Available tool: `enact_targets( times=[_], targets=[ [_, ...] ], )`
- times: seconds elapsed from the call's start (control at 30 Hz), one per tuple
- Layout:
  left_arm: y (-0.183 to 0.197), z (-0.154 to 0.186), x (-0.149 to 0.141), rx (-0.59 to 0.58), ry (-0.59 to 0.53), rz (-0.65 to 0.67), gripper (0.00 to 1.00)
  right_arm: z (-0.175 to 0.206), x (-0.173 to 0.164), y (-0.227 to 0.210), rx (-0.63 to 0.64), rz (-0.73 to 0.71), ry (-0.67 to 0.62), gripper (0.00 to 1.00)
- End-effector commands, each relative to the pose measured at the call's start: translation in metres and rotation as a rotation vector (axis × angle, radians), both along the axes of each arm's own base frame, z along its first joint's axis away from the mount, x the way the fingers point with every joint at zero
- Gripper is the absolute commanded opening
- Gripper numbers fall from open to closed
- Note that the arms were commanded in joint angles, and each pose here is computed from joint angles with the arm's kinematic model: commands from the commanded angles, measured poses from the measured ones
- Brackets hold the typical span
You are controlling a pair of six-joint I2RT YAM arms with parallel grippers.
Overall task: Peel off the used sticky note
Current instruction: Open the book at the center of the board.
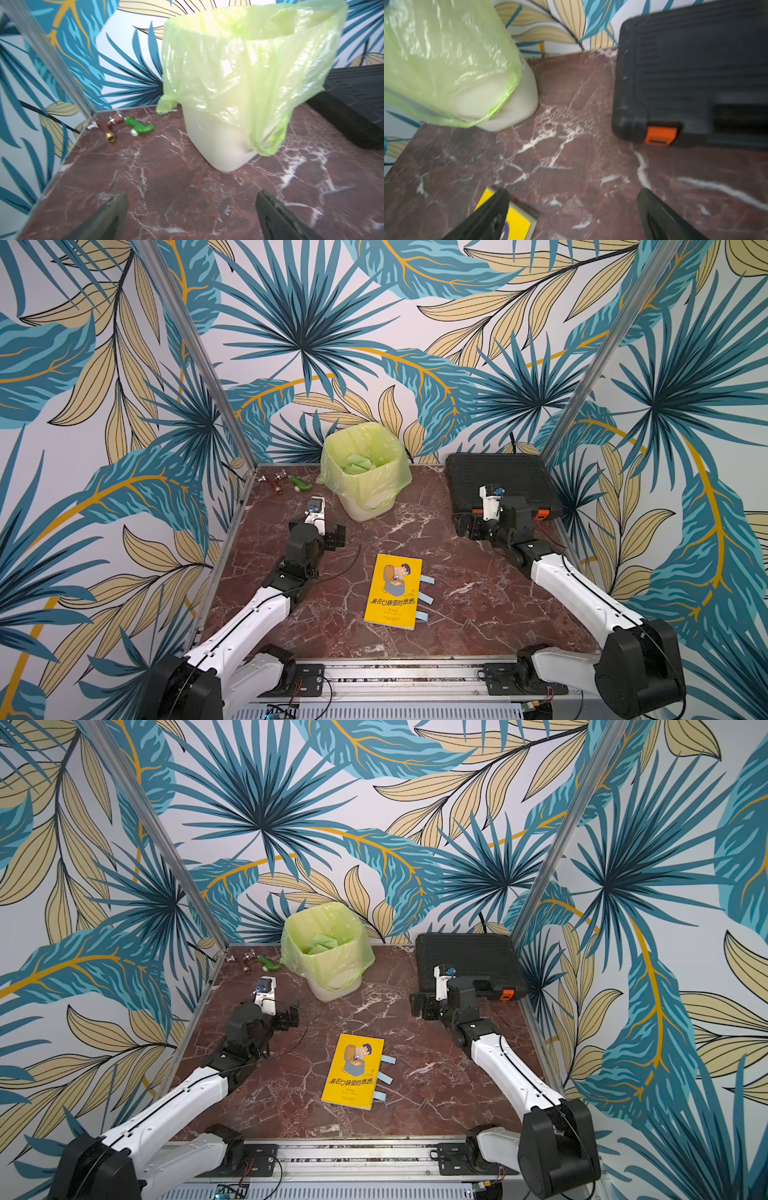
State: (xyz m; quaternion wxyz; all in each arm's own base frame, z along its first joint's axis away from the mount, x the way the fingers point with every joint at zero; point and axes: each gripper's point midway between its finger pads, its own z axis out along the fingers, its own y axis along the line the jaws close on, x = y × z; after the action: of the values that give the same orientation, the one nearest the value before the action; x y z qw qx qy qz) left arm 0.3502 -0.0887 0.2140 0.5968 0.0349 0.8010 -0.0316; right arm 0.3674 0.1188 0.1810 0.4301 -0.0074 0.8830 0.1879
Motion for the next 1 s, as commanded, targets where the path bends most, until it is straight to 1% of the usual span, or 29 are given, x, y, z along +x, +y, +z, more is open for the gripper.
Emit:
enact_targets(
  times=[0.0, 0.1, 0.17, 0.23, 0.37, 0.43, 0.53, 0.7, 0.83, 0.9, 0.97],
  targets=[
    [-0.016, -0.012, -0.02, -0.083, 0.128, -0.042, 1.0, -0.035, -0.053, 0.024, 0.072, 0.026, 0.263, 1.0],
    [-0.036, -0.026, -0.039, -0.16, 0.225, -0.111, 1.0, -0.052, -0.085, 0.042, 0.146, 0.038, 0.378, 0.99],
    [-0.05, -0.034, -0.051, -0.214, 0.282, -0.179, 1.0, -0.061, -0.103, 0.051, 0.198, 0.052, 0.419, 0.99],
    [-0.058, -0.041, -0.062, -0.245, 0.325, -0.218, 1.0, -0.072, -0.122, 0.06, 0.242, 0.071, 0.462, 0.99],
    [-0.073, -0.046, -0.079, -0.292, 0.356, -0.281, 1.0, -0.091, -0.156, 0.07, 0.295, 0.111, 0.519, 0.99],
    [-0.077, -0.052, -0.085, -0.312, 0.376, -0.298, 1.0, -0.097, -0.164, 0.078, 0.35, 0.136, 0.519, 0.98],
    [-0.081, -0.063, -0.091, -0.316, 0.408, -0.303, 1.0, -0.11, -0.177, 0.084, 0.373, 0.159, 0.536, 0.85],
    [-0.084, -0.077, -0.094, -0.298, 0.441, -0.303, 1.0, -0.119, -0.184, 0.097, 0.379, 0.226, 0.533, 0.71],
    [-0.087, -0.083, -0.093, -0.287, 0.46, -0.307, 1.0, -0.125, -0.182, 0.105, 0.375, 0.271, 0.526, 0.6],
    [-0.089, -0.086, -0.094, -0.283, 0.468, -0.31, 1.0, -0.129, -0.181, 0.109, 0.371, 0.288, 0.53, 0.57],
    [-0.089, -0.089, -0.094, -0.275, 0.474, -0.309, 1.0, -0.133, -0.18, 0.113, 0.375, 0.3, 0.537, 0.57]
  ],
)
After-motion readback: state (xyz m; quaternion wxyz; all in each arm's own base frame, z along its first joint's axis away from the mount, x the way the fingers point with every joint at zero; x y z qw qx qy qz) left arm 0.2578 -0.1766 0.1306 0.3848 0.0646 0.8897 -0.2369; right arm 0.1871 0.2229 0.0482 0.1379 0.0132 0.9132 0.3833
